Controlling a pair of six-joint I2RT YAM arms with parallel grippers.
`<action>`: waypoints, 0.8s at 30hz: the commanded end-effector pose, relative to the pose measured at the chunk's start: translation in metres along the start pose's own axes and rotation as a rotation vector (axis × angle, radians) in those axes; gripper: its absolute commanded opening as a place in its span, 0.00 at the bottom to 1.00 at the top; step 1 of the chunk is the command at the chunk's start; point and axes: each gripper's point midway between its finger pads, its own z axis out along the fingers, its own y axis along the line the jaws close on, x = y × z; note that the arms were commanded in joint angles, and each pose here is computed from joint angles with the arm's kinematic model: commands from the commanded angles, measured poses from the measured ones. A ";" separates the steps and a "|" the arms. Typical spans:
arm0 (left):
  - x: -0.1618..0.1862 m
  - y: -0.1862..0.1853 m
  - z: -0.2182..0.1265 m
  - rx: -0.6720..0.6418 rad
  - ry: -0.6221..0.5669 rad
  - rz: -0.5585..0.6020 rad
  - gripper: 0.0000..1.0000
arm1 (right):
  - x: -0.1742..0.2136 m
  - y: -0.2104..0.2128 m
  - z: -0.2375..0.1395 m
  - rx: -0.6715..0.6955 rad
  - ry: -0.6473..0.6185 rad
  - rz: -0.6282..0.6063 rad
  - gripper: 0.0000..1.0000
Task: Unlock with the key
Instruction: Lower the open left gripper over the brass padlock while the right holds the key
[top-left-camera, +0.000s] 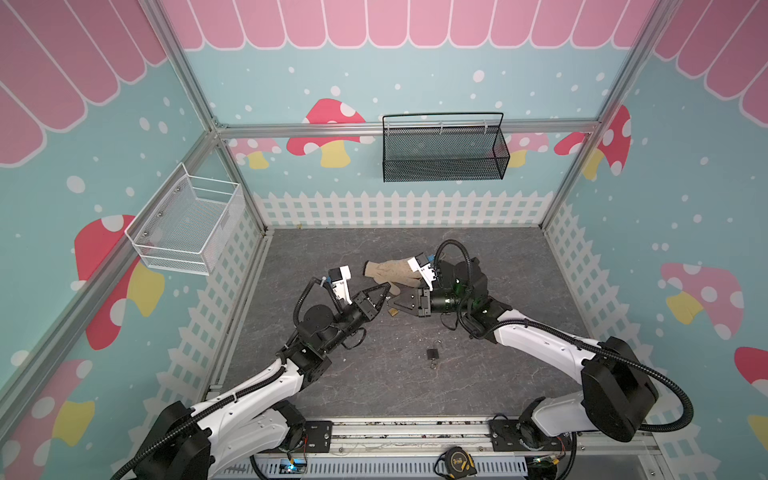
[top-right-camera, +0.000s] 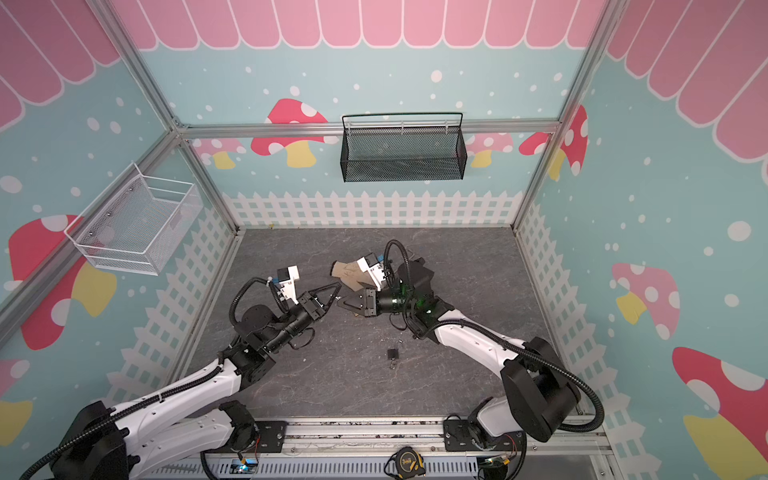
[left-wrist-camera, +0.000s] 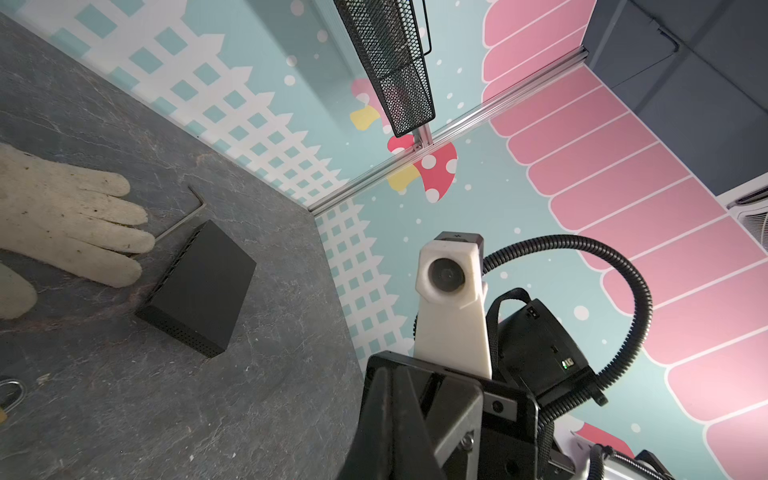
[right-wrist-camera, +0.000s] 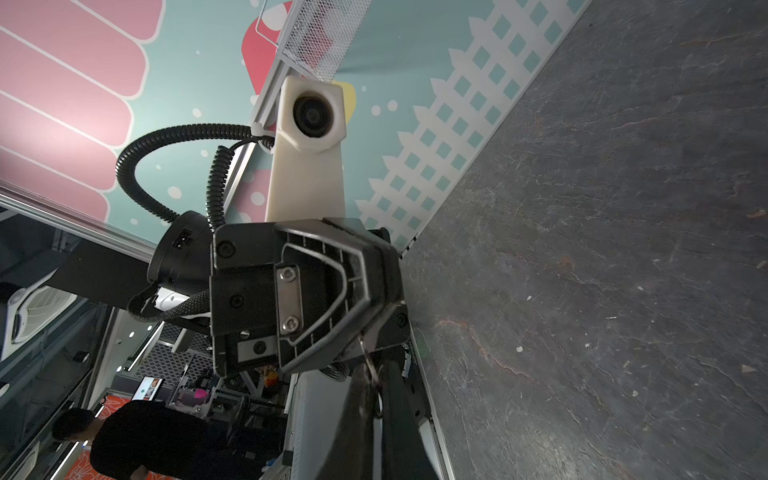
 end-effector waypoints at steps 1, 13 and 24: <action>-0.007 -0.015 0.003 0.036 -0.007 0.030 0.00 | -0.001 -0.001 -0.001 -0.008 -0.007 -0.007 0.00; -0.018 0.009 -0.013 -0.188 -0.028 0.138 0.57 | -0.002 -0.024 -0.030 0.082 -0.079 0.006 0.00; -0.002 0.087 -0.035 -0.678 0.244 0.428 0.73 | 0.031 -0.096 -0.080 0.347 -0.106 0.074 0.00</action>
